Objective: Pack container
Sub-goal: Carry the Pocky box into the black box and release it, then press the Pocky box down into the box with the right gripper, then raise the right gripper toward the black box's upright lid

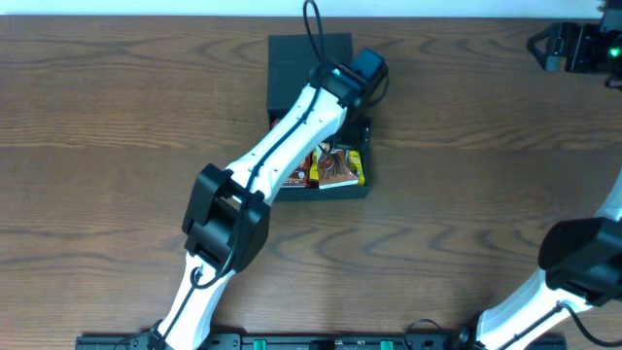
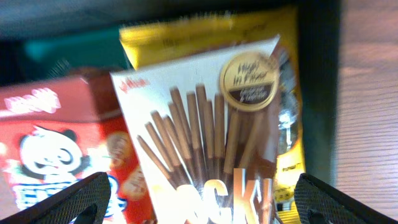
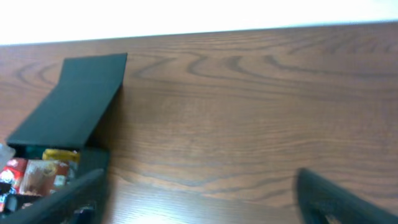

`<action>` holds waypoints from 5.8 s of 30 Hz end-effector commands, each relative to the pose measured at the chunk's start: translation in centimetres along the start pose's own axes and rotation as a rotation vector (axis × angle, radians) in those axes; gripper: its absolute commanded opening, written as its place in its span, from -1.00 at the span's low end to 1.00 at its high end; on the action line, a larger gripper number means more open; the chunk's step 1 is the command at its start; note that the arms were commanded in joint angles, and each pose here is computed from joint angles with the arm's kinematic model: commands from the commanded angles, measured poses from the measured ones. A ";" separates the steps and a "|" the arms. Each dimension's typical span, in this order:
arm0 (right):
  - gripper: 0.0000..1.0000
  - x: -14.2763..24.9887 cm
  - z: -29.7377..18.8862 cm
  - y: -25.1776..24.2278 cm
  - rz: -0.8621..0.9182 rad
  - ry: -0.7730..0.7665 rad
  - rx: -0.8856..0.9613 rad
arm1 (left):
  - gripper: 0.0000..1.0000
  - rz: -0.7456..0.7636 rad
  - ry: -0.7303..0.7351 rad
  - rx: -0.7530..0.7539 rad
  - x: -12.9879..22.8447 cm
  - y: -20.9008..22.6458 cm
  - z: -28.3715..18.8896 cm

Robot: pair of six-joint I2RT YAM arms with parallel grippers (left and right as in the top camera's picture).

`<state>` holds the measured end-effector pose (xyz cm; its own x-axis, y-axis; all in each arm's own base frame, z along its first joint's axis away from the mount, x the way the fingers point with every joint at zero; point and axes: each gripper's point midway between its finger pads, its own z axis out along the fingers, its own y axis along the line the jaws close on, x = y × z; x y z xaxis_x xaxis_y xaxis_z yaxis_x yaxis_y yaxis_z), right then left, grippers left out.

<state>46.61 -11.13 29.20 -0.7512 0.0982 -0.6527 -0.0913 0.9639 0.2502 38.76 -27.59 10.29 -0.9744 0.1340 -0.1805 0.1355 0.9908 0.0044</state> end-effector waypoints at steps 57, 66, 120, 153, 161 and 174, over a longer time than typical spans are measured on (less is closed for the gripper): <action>-0.97 19.1 13.4 31.8 -0.492 0.405 -0.650 | 0.91 -0.377 -0.447 0.144 -5.6 30.4 -21.1; -0.97 25.0 18.1 29.1 -0.435 0.627 -0.586 | 0.91 -0.381 -0.427 0.146 -5.2 30.3 -20.9; -0.97 18.6 14.1 27.8 -0.468 0.517 -0.507 | 0.91 -0.316 -0.381 0.166 -7.2 27.5 -17.8; -0.97 25.5 17.4 28.2 -0.391 0.734 -0.571 | 0.91 -0.248 -0.411 0.152 -7.7 27.5 -18.1; -0.97 17.5 14.5 31.7 -0.491 0.449 -0.636 | 0.91 -0.228 -0.394 0.162 -7.7 26.5 -17.5; -0.97 19.8 20.6 29.1 -0.438 0.520 -0.521 | 0.91 -0.168 -0.410 0.196 -8.6 23.2 -17.2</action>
<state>42.36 24.49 11.23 -0.7336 -0.5134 -0.4453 -0.6769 0.6106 0.4111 46.96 -5.45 29.35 -0.8363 -0.0828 -0.5420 0.0542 0.9712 -0.2320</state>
